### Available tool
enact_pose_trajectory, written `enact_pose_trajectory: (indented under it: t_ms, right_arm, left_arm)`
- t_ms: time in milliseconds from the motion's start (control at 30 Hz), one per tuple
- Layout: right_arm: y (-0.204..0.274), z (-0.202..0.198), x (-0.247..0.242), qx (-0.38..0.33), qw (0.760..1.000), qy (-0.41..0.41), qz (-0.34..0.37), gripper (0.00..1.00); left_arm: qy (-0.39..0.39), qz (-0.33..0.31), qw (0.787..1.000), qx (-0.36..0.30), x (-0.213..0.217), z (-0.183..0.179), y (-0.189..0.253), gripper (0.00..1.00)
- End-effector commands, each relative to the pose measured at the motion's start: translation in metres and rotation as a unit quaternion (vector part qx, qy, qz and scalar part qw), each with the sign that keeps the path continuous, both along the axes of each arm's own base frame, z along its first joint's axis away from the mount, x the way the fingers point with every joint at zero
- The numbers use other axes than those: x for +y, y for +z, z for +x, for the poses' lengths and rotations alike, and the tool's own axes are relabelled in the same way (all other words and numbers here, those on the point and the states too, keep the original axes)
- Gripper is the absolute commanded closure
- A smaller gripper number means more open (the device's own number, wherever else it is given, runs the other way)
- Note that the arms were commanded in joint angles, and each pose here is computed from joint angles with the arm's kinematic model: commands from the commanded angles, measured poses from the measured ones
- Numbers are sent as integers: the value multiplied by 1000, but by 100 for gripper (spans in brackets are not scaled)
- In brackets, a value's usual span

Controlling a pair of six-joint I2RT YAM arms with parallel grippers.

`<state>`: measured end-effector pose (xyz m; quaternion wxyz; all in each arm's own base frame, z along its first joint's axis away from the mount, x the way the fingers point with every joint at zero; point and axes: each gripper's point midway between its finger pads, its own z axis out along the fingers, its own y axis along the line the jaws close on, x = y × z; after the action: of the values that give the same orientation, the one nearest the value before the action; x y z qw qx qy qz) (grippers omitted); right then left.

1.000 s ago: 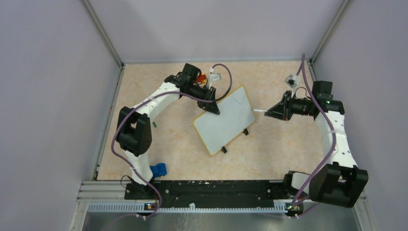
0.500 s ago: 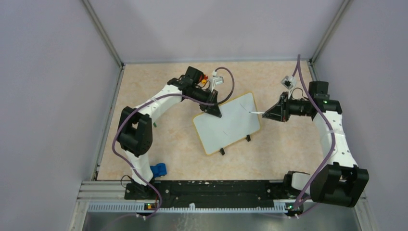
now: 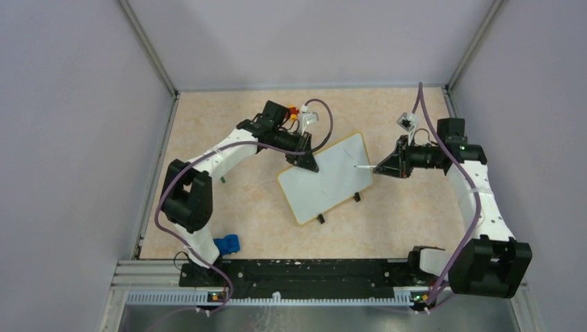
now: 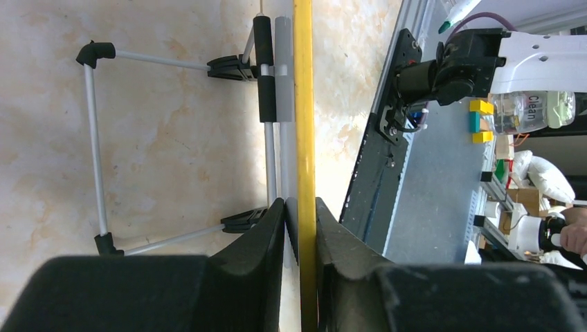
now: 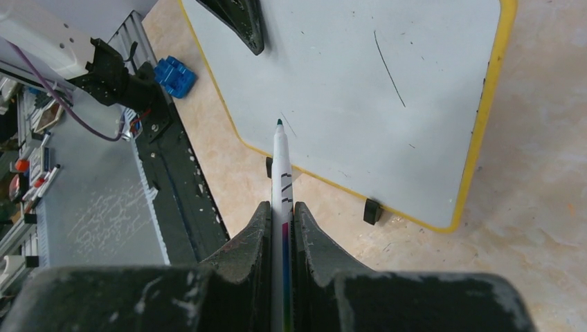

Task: Write a sentence on the whiteboard
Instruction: Adjust the whiteboard on the whiteboard stand.

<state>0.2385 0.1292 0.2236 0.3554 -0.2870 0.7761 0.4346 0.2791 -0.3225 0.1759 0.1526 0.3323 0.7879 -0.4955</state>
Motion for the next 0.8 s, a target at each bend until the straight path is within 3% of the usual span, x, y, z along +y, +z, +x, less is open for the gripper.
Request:
enact_pose_trajectory:
  t_ms: [0, 133, 500, 767]
  right_arm:
    - [10, 1, 6, -37, 999, 9, -2, 100]
    - [12, 1, 8, -37, 999, 13, -2, 100]
    - [19, -1, 16, -49, 998, 27, -16, 100]
    - [24, -9, 48, -60, 995, 79, -26, 100]
  left_arm:
    - [3, 0, 1000, 21, -1, -20, 3, 76]
    - [4, -7, 1000, 24, -2, -21, 5, 69]
    - [28, 2, 998, -50, 21, 14, 28, 35]
    - [52, -25, 997, -56, 71, 30, 43, 29]
